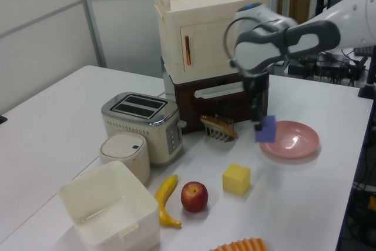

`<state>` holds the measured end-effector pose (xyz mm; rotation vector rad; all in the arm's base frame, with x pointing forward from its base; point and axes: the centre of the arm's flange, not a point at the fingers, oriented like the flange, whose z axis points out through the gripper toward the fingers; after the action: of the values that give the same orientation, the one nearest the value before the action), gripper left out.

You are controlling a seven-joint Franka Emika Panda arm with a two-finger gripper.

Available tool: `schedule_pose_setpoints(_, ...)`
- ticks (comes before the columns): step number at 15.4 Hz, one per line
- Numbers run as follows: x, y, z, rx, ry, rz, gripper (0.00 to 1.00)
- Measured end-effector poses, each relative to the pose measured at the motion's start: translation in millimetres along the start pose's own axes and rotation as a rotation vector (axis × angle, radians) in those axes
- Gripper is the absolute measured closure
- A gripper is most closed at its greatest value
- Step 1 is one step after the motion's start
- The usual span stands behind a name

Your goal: Put the purple cube on the table

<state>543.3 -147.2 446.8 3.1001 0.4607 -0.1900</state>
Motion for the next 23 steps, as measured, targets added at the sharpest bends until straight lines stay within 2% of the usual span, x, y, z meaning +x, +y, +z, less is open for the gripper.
schedule_pose_setpoints(4, 53, -100, 7, -0.013, -0.018, 0.083, 0.45)
schedule_pose_setpoints(9, 70, -136, 22, -0.017, -0.045, 0.111, 0.45)
schedule_pose_setpoints(12, 80, -177, 25, -0.020, -0.055, 0.115, 0.45)
schedule_pose_setpoints(15, 82, -196, 40, -0.021, -0.086, 0.114, 0.41)
schedule_pose_setpoints(16, 83, -195, 44, -0.022, -0.093, 0.116, 0.35)
schedule_pose_setpoints(18, 83, -192, 47, -0.021, -0.098, 0.121, 0.14)
schedule_pose_setpoints(20, 84, -192, 43, -0.022, -0.090, 0.122, 0.00)
schedule_pose_setpoints(23, 83, -191, 20, -0.023, -0.069, 0.168, 0.00)
